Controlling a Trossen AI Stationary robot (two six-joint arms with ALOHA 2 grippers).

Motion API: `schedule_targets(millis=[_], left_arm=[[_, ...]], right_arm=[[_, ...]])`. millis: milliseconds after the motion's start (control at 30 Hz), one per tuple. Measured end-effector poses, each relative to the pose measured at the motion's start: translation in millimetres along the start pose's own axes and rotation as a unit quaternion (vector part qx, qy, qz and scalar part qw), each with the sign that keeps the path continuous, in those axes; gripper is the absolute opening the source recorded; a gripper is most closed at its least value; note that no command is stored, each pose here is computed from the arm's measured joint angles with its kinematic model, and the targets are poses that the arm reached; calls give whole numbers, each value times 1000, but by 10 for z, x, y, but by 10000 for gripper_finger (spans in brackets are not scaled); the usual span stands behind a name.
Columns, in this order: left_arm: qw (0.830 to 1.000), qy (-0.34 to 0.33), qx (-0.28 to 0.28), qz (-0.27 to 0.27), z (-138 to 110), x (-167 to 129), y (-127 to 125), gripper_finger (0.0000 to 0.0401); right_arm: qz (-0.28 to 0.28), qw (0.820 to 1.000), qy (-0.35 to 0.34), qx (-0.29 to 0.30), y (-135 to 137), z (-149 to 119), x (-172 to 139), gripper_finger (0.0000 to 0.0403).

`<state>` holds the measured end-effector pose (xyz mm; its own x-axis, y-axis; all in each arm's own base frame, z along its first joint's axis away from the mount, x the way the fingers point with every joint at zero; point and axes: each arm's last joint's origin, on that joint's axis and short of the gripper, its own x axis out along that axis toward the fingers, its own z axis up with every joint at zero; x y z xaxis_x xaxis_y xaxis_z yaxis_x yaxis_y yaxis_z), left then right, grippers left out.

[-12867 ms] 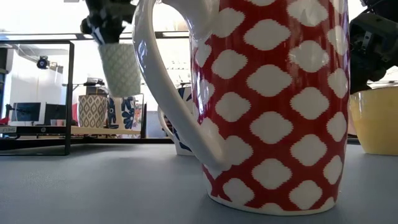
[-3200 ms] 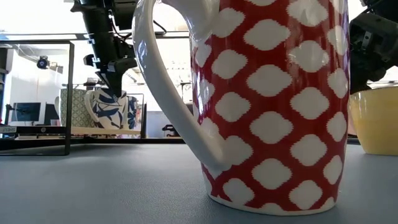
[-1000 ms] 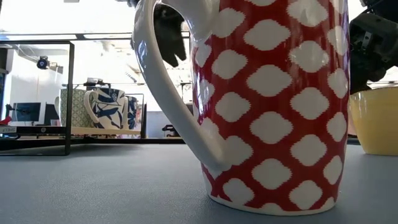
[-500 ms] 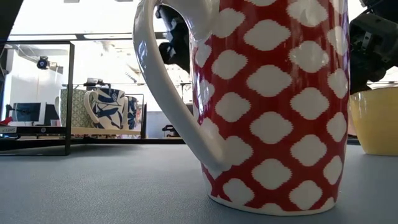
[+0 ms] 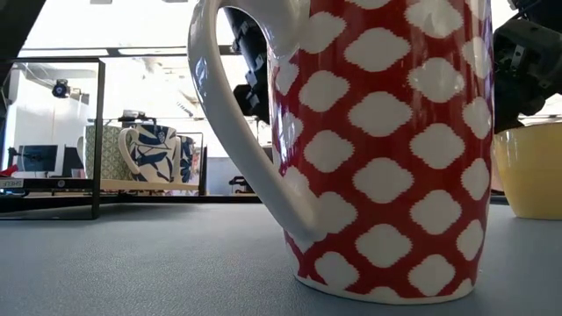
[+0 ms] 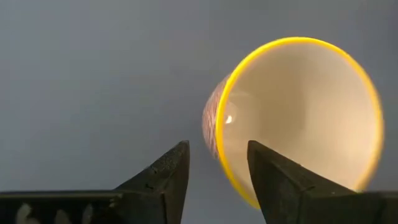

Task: Place coffee mugs
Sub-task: Put the red patterned mug on the shelf

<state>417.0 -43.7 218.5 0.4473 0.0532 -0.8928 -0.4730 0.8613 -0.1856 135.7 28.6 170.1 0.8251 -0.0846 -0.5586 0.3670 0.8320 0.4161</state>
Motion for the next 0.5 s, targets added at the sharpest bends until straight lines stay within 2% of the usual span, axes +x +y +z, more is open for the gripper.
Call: schedule_targets(millis=[133, 300, 500], left_arm=[[1000, -2, 6, 0, 1, 88, -10, 106], [1000, -8, 15, -3, 12, 82, -17, 19], [999, 5, 44, -5, -6, -38, 4, 14]], right_arm=[[0, 1000, 0, 0, 0, 0, 0, 68], [0, 1000, 0, 0, 0, 0, 0, 68], [0, 1000, 0, 0, 0, 0, 0, 68]])
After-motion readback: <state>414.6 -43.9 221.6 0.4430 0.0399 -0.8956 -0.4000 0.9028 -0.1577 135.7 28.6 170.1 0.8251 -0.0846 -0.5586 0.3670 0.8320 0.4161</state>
